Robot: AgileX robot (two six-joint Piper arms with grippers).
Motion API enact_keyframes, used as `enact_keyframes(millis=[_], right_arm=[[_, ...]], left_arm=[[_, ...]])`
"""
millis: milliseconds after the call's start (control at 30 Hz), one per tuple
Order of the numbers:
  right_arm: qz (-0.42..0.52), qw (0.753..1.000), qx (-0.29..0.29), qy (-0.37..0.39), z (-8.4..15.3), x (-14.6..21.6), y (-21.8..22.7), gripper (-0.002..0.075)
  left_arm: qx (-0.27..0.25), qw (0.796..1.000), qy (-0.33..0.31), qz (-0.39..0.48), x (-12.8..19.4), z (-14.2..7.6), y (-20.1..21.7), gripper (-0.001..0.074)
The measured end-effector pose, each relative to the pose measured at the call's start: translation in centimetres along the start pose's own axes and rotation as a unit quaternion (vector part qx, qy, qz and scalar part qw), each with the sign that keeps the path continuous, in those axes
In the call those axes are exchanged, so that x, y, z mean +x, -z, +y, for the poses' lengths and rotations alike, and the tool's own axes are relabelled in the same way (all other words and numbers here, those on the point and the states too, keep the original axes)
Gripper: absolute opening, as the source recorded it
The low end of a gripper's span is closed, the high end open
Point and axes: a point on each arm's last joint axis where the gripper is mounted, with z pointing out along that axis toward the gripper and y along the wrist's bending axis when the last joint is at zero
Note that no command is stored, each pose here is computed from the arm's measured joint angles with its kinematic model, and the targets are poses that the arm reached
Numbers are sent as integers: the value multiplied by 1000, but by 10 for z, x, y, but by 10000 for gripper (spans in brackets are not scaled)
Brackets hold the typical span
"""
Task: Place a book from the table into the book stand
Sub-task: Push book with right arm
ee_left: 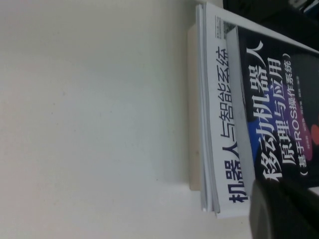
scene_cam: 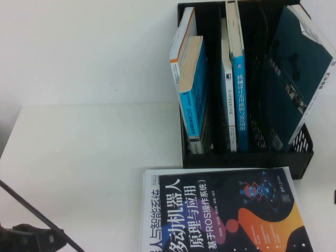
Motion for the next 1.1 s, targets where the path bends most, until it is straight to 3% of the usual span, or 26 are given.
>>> enact_keyframes(millis=[633,1100], right_arm=[[108,994,12,-20,-19,1,-79,8],[130,991,19,-14,-21,6,-99,8]], left_arm=[[15,999,-3,29,2,-2,-3,-2],[19,998,-8,52,6,-3,-3,-2]])
